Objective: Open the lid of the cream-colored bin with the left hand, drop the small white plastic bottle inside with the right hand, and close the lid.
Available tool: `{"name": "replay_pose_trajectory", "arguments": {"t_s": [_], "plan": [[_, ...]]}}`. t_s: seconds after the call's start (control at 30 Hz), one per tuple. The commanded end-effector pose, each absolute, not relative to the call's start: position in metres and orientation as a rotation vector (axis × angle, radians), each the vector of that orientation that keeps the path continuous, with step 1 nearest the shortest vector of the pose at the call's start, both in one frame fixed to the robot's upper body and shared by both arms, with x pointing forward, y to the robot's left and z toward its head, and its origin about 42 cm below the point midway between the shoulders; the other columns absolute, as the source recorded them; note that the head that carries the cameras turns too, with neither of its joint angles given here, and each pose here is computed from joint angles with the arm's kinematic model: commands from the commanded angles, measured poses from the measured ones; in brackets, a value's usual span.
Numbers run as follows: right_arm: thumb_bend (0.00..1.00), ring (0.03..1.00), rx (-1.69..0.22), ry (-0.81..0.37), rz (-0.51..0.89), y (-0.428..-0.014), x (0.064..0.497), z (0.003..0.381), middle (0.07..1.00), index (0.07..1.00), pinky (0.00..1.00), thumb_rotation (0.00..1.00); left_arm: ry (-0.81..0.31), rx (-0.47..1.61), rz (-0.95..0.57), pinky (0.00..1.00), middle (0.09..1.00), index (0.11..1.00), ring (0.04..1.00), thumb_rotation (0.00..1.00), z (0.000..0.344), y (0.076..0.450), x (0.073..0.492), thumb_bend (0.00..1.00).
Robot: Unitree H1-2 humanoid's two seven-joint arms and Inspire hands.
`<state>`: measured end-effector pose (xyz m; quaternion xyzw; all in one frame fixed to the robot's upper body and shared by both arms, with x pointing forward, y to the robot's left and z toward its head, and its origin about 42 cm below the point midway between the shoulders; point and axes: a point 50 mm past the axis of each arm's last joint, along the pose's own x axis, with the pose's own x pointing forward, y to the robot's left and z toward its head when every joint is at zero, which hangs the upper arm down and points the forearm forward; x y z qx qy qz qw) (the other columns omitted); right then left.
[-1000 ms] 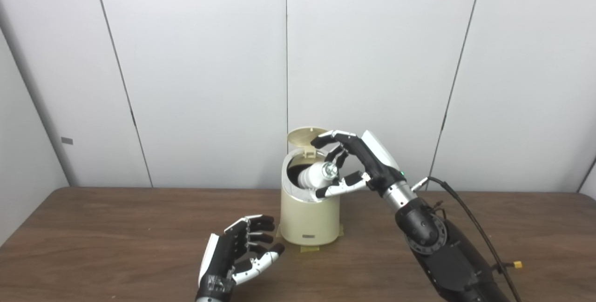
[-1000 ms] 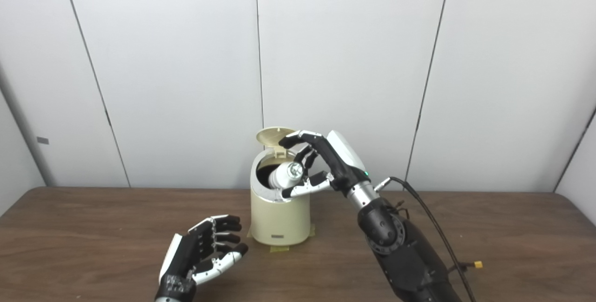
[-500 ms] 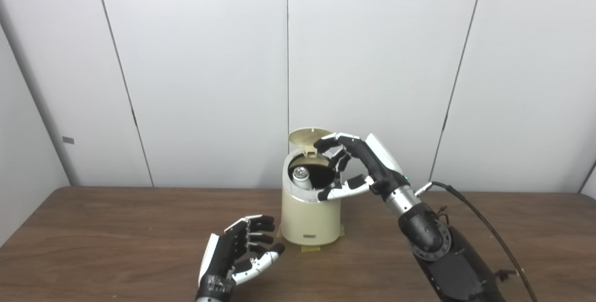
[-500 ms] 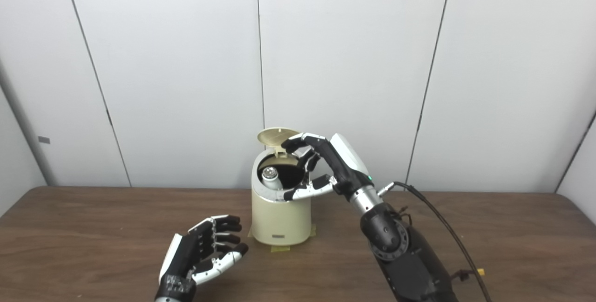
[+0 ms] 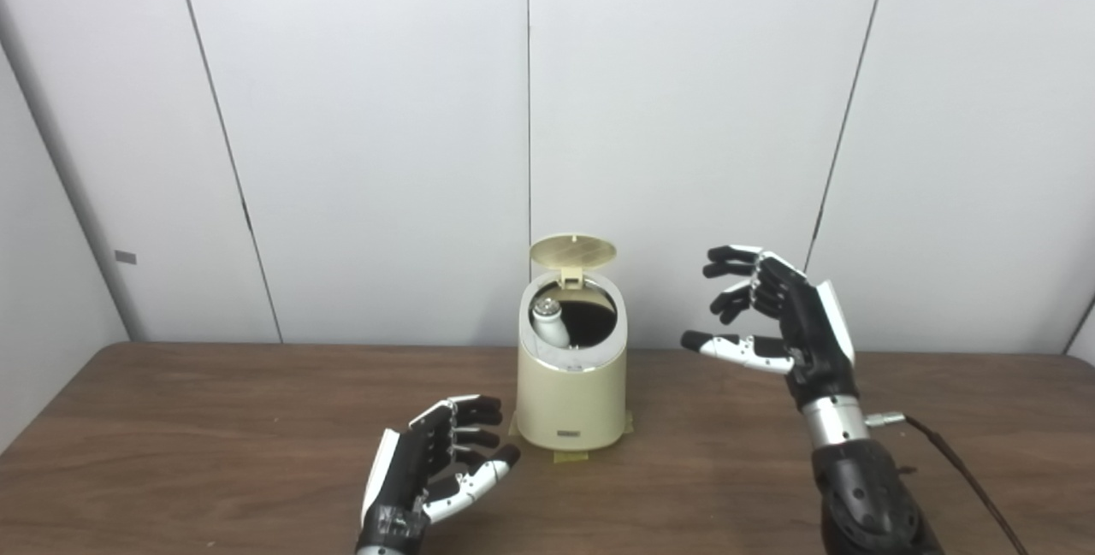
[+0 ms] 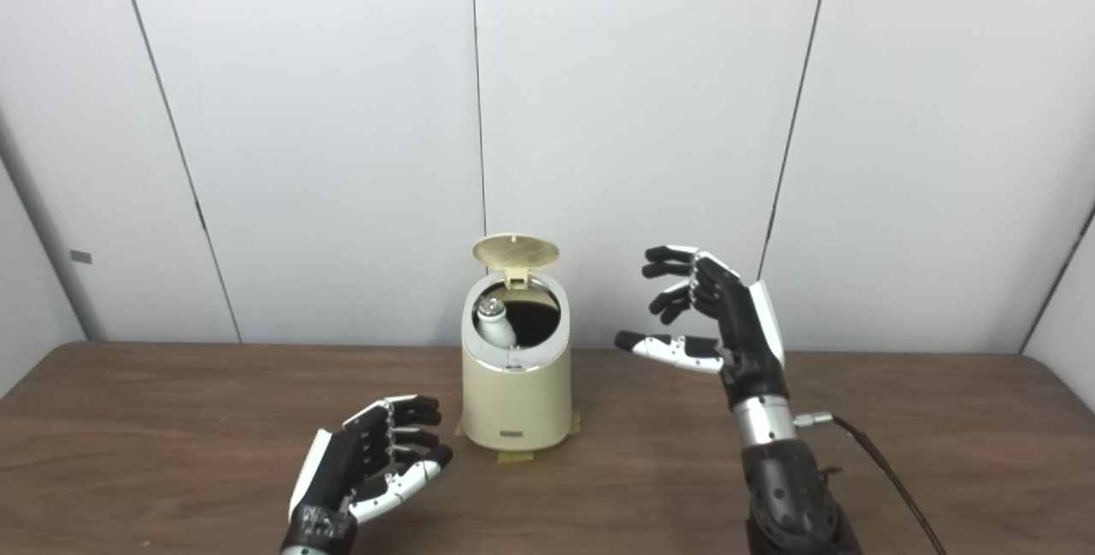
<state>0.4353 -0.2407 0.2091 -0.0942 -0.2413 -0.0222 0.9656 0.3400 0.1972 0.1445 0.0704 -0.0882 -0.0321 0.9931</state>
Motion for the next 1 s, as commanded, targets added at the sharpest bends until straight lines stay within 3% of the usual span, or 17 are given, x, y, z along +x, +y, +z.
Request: {"name": "replay_pose_trajectory", "arguments": {"t_s": [0.0,0.13,0.2,0.5,0.77,0.97], "plan": [[0.78,0.497,-0.164,-0.496,-0.036,-0.247,0.430,0.218,0.692,0.736,0.47,0.10,-0.264,0.137,-0.059,0.54,0.693,0.696,0.633,0.12,0.165,0.197,0.344,0.61],[0.82,0.682,-0.133,-0.391,0.023,-0.259,0.407,0.191,0.823,0.847,0.62,0.23,-0.269,0.123,-0.059,0.54,0.693,0.693,0.640,0.09,0.165,0.198,0.344,0.61],[0.84,0.725,-0.121,-0.371,0.041,-0.261,0.400,0.179,0.845,0.864,0.68,0.26,-0.270,0.122,-0.061,0.54,0.695,0.693,0.643,0.09,0.166,0.199,0.344,0.61],[0.90,0.719,-0.041,-0.352,0.051,-0.263,0.381,0.147,0.849,0.837,0.64,0.30,-0.300,0.122,-0.052,0.54,0.703,0.702,0.654,0.14,0.171,0.202,0.344,0.63],[0.91,0.704,-0.037,-0.373,0.038,-0.264,0.380,0.142,0.827,0.830,0.64,0.32,-0.388,0.215,-0.064,0.75,0.863,0.879,0.845,0.39,0.204,0.213,0.362,0.75],[0.89,0.706,-0.039,-0.365,0.050,-0.258,0.379,0.145,0.829,0.823,0.64,0.32,-0.455,0.345,-0.110,0.78,0.934,0.949,0.915,0.45,0.252,0.210,0.395,0.87]]}}
